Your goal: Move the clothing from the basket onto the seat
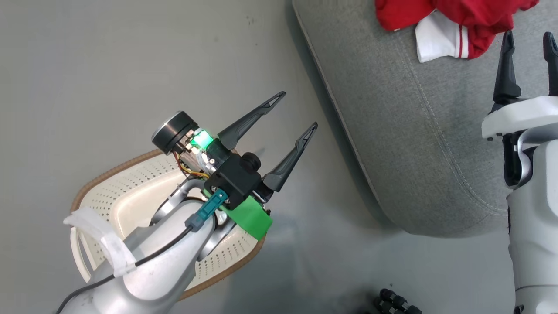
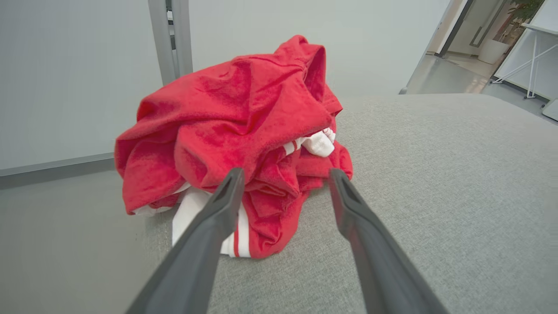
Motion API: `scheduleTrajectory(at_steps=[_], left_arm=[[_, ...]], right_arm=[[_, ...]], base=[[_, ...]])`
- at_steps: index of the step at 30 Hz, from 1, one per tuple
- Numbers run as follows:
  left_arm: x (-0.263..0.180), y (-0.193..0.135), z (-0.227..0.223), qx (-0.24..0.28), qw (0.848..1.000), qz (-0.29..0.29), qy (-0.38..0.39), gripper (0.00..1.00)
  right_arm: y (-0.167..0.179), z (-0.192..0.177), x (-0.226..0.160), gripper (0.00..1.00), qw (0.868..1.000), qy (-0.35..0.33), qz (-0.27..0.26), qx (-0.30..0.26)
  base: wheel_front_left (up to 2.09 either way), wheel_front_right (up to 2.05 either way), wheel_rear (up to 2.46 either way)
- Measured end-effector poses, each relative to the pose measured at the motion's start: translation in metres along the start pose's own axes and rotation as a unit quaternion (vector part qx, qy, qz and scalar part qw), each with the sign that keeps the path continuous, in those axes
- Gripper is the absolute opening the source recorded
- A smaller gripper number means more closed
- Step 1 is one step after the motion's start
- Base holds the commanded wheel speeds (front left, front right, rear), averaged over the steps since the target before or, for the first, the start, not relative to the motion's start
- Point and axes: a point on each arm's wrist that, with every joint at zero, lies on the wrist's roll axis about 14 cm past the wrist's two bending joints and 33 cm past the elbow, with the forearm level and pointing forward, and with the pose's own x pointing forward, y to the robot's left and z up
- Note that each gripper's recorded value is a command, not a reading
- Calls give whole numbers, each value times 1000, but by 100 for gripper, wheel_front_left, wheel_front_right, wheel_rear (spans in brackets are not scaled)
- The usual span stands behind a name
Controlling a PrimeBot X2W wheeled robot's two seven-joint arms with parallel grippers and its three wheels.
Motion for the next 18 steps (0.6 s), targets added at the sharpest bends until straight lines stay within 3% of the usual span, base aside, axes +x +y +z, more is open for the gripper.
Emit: scheduleTrajectory(at_steps=[9,18], left_arm=[[-6,-12,30,11,1000,21,-9,100],[-30,-4,59,18,997,78,-21,100]], right_arm=[[9,44,-33,100,998,-58,29,19],[57,69,-55,100,989,-91,99,57]], base=[[0,0,0],[0,0,0]])
